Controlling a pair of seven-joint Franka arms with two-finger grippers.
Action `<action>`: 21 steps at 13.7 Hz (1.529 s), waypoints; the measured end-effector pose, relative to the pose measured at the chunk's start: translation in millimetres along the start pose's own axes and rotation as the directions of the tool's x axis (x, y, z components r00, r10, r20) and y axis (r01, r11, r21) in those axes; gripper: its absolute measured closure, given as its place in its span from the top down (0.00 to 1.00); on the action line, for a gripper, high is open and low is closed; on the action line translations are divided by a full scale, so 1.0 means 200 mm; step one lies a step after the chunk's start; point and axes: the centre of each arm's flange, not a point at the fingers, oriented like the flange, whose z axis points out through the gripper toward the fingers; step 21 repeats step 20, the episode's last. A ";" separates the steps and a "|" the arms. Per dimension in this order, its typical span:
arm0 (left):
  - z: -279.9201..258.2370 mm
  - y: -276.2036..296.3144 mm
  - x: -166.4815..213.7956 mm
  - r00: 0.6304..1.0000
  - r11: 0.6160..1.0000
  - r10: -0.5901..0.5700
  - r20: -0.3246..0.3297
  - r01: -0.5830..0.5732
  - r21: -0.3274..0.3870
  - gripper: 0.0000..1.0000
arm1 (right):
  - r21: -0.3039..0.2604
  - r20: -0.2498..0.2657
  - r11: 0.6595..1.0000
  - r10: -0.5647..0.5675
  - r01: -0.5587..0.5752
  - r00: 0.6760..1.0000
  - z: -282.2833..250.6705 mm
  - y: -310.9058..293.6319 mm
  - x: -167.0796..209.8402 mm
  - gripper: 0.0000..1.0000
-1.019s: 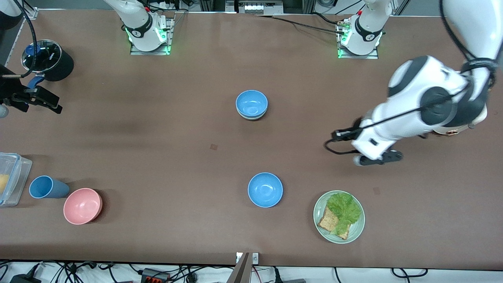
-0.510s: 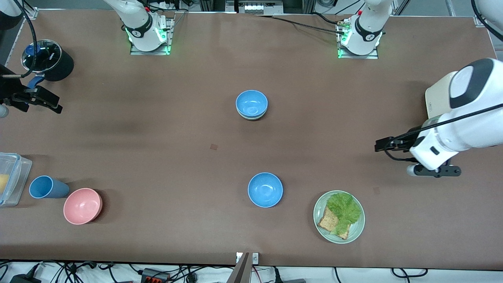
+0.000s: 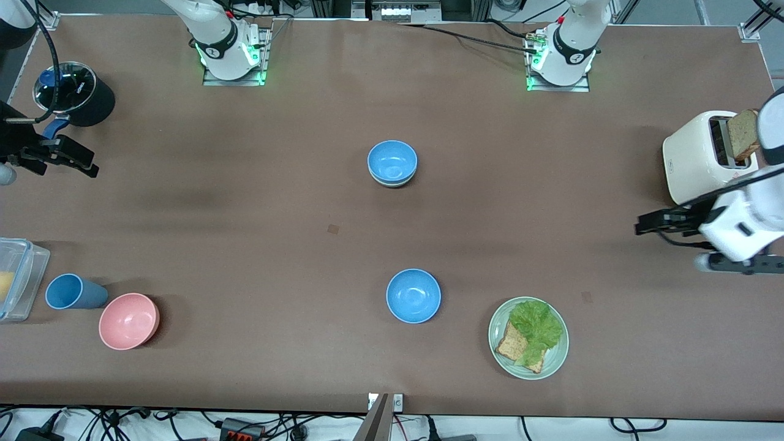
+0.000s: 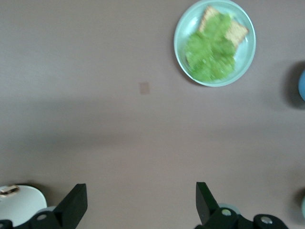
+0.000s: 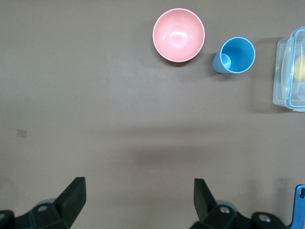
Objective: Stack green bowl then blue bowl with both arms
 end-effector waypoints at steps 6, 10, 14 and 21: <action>-0.12 0.01 -0.27 0.999 0.996 -0.033 -0.038 0.036 0.077 1.00 | 0.000 0.000 1.000 0.000 0.000 1.000 0.00 0.00 0.00 1.00; -0.15 0.04 -0.33 0.997 0.995 -0.082 -0.010 0.082 0.057 1.00 | 0.000 0.000 1.000 -0.001 0.001 1.000 0.00 0.00 0.00 1.00; -0.17 0.11 -0.35 0.997 0.997 -0.071 0.007 0.071 0.041 1.00 | 0.000 0.002 1.000 -0.001 0.001 1.000 0.00 0.00 0.00 1.00; -0.18 0.12 -0.36 0.998 0.997 -0.067 0.014 0.067 0.041 1.00 | 0.001 0.004 1.000 -0.015 0.015 1.000 0.01 -0.04 0.00 1.00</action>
